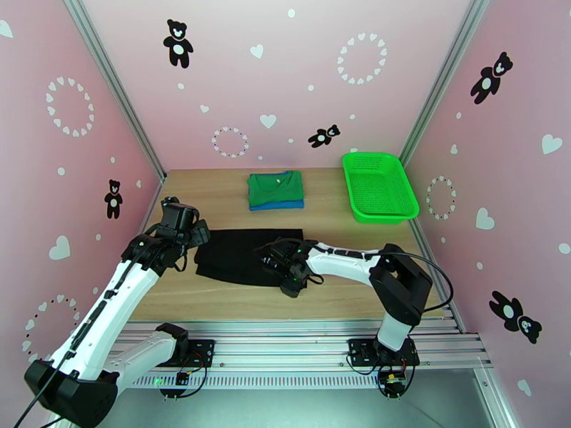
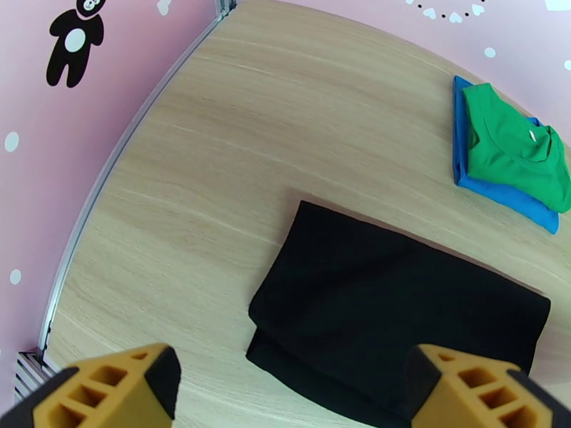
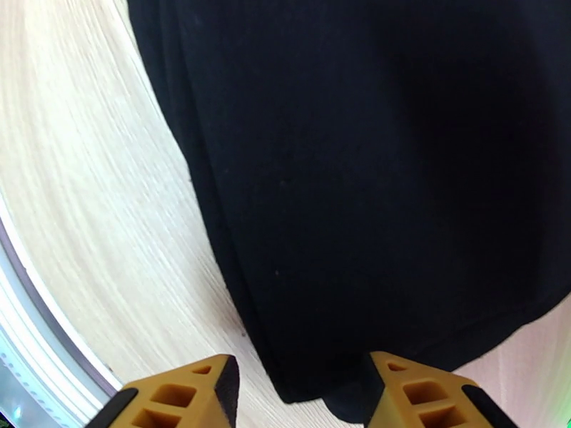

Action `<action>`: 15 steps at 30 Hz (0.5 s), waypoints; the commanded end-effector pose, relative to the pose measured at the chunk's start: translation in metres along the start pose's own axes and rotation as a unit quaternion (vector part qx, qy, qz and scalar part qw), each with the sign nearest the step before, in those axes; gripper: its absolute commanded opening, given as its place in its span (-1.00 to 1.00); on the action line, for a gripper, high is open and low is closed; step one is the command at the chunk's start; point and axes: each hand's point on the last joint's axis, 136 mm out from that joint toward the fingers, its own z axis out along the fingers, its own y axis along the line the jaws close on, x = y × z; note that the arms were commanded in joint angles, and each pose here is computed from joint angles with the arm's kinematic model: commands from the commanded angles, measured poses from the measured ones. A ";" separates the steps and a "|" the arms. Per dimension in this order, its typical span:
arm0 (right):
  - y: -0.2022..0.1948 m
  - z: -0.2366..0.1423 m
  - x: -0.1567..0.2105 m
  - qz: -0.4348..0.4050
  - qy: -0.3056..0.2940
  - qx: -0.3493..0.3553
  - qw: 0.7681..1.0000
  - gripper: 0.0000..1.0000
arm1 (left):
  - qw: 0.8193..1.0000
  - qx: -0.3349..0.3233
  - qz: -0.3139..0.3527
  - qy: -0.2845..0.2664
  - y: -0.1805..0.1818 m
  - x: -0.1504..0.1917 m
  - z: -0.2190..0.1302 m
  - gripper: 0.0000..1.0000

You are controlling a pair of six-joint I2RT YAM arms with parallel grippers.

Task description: Fold and stack the mixed laundry pile

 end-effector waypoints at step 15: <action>-0.011 -0.040 0.001 -0.027 -0.005 0.045 0.999 -1.00 | 1.000 -0.009 0.003 0.010 0.009 0.006 -0.004 0.78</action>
